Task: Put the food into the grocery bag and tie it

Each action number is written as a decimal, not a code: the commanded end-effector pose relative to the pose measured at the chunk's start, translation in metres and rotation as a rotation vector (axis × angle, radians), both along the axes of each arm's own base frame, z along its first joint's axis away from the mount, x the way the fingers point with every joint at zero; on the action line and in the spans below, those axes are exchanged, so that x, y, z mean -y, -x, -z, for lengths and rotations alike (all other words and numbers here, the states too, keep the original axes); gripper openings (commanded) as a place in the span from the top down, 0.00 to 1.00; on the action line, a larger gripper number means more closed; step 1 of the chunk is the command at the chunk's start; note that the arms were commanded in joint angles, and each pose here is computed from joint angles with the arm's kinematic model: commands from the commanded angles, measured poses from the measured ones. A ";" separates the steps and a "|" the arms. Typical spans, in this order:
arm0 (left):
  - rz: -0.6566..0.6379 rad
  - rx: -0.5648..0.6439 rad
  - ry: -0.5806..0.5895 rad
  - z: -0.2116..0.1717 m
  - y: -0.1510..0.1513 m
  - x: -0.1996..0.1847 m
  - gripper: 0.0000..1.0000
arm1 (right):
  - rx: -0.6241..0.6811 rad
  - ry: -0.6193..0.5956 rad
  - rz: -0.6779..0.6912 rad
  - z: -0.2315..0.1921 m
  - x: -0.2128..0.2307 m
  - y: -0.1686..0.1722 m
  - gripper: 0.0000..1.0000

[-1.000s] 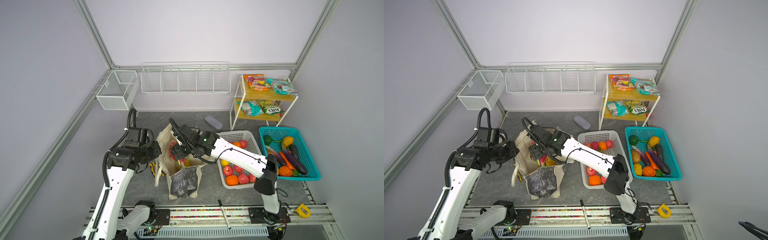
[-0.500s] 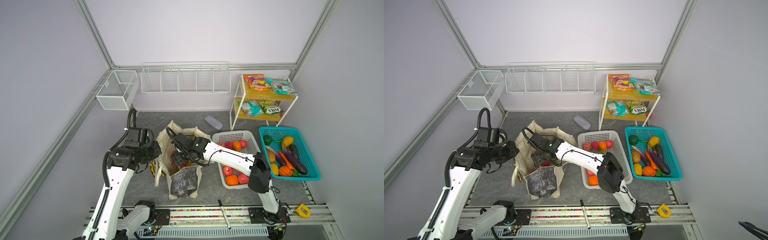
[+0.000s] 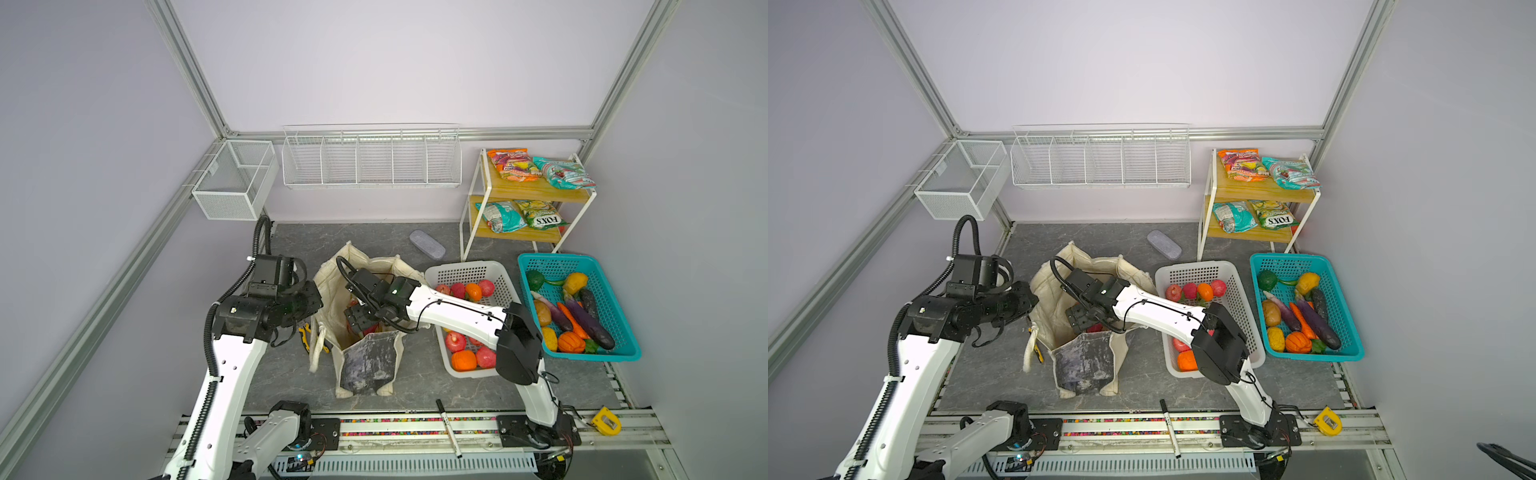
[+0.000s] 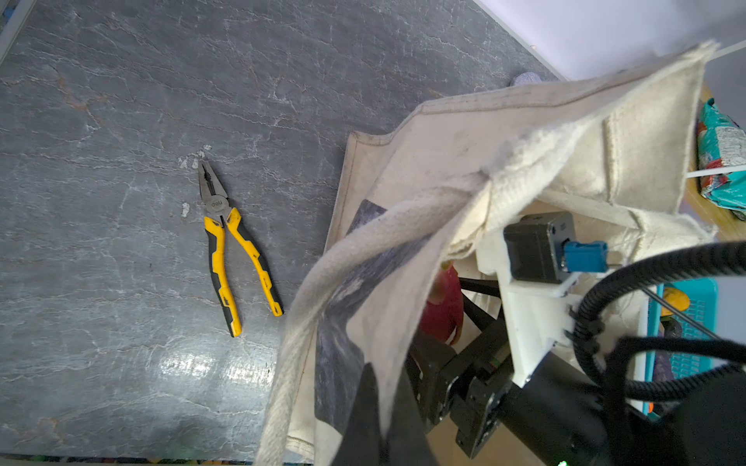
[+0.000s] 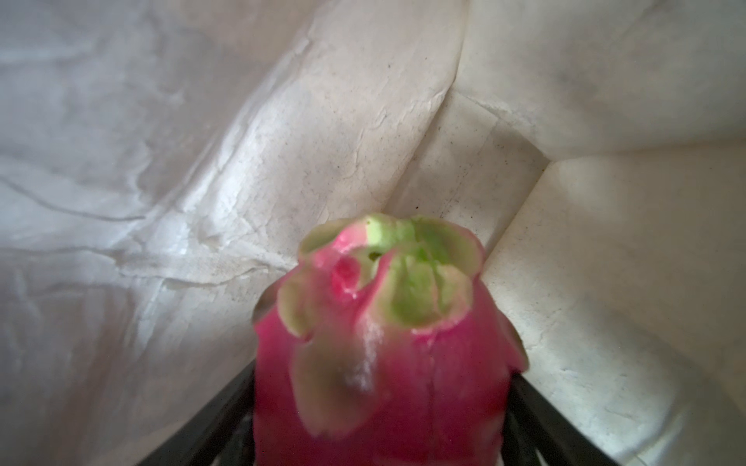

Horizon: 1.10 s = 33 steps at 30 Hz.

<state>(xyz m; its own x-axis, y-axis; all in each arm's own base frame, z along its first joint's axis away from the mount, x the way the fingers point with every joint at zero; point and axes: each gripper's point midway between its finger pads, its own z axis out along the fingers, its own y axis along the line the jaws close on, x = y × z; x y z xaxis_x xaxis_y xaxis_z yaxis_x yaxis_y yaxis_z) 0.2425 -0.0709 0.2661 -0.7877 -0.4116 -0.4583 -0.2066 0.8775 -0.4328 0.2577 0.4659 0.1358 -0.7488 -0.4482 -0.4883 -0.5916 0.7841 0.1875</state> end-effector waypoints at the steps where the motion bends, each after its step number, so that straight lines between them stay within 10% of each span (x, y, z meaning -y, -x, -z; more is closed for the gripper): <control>1: -0.005 0.055 -0.009 -0.011 -0.003 -0.002 1.00 | -0.044 0.040 0.006 0.028 0.003 0.003 0.13; 8: -0.006 0.056 -0.008 -0.011 -0.001 -0.002 1.00 | -0.036 0.037 0.002 0.025 0.002 0.002 0.02; 33: -0.008 0.046 0.000 -0.005 0.000 -0.002 1.00 | 0.135 -0.073 -0.030 -0.075 -0.009 -0.017 0.12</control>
